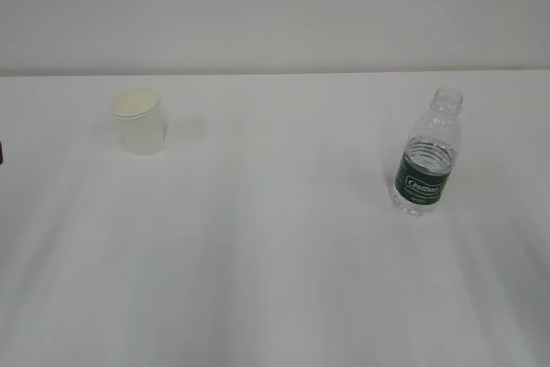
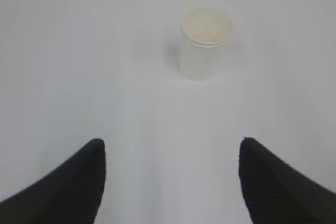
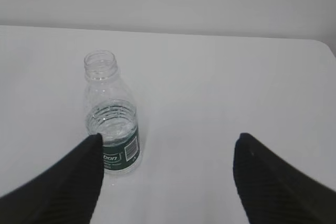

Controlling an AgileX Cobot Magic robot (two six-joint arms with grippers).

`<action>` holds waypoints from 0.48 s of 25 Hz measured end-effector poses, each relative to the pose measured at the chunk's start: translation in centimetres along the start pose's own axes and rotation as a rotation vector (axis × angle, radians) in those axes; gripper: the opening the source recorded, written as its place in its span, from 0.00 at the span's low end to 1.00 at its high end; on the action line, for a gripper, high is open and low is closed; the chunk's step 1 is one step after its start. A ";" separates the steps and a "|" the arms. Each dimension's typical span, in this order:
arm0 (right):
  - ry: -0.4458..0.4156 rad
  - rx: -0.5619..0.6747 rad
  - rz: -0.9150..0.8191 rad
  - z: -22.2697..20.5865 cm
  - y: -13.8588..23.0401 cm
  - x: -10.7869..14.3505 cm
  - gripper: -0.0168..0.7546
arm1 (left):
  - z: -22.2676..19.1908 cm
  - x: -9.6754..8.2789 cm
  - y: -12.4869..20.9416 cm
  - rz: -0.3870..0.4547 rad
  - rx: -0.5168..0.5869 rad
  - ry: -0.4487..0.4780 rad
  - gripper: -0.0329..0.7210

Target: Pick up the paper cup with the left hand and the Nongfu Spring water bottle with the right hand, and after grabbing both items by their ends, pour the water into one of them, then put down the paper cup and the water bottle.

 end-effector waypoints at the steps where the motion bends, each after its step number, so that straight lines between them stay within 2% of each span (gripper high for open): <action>1: 0.003 -0.008 -0.001 -0.1 0.1 0.0 0.77 | -0.1 -0.5 0.3 -0.014 -0.003 0.021 0.80; 6: 0.001 -0.030 -0.002 -0.1 0.6 0.4 0.77 | -0.7 -1.6 2.4 -0.038 0.018 0.069 0.77; 12: -0.082 -0.046 0.033 -0.4 0.8 2.5 0.77 | -1.4 -1.4 4.0 -0.011 0.038 0.066 0.75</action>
Point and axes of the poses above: a point on each arm's last joint axis where the gripper is mounted, z pointing back along that axis away from the gripper, x along the wrist's bending axis when the last joint is at zero, y = z × x, the point moved 6 cm from there along -z, pointing out along that axis toward the gripper, and after that the axes turned 9 degrees about z, right-handed, at the moved point
